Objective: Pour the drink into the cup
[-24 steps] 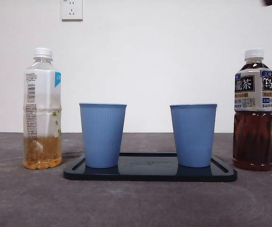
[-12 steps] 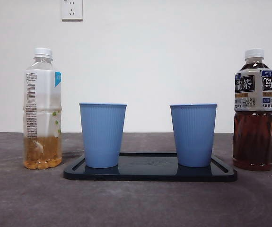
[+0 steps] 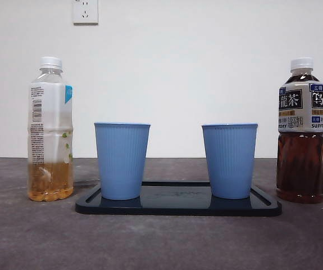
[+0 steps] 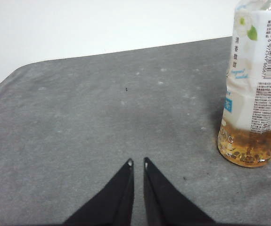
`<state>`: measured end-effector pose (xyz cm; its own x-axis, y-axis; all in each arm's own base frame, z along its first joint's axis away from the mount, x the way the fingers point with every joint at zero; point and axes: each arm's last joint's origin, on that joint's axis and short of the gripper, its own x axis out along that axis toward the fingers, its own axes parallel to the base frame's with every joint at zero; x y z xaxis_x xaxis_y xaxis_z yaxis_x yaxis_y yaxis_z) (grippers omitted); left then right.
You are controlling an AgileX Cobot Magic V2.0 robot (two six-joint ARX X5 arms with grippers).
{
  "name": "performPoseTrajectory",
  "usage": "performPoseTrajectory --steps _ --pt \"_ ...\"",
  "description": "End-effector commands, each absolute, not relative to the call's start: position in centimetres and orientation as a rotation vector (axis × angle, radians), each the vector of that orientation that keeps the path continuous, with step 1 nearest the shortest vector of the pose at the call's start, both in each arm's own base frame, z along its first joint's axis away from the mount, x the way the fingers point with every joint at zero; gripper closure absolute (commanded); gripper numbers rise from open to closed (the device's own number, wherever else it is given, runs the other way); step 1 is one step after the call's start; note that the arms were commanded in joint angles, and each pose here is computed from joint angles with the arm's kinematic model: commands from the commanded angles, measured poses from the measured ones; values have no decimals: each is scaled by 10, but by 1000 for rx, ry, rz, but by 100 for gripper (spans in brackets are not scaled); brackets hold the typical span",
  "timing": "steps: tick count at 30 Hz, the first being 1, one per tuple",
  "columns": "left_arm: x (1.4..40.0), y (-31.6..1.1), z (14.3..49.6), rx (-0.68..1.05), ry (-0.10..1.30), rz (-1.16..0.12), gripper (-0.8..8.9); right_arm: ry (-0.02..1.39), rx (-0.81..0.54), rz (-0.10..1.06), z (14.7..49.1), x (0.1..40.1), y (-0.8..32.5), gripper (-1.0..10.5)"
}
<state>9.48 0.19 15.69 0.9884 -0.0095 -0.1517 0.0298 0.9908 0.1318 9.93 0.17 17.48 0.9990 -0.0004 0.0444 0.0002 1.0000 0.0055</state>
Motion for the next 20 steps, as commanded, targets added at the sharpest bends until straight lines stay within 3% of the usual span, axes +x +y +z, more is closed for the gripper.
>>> performPoseTrajectory --steps 1,7,16,20 --pt "96 2 149 134 177 -18 776 -51 16 -5 171 99 1 940" --pt "96 2 149 134 177 -18 776 -9 15 -21 167 97 1 940" --pt "96 2 149 134 177 -18 776 173 8 -33 149 96 1 940" --pt "96 2 149 134 177 -18 776 171 9 -33 149 96 1 940"
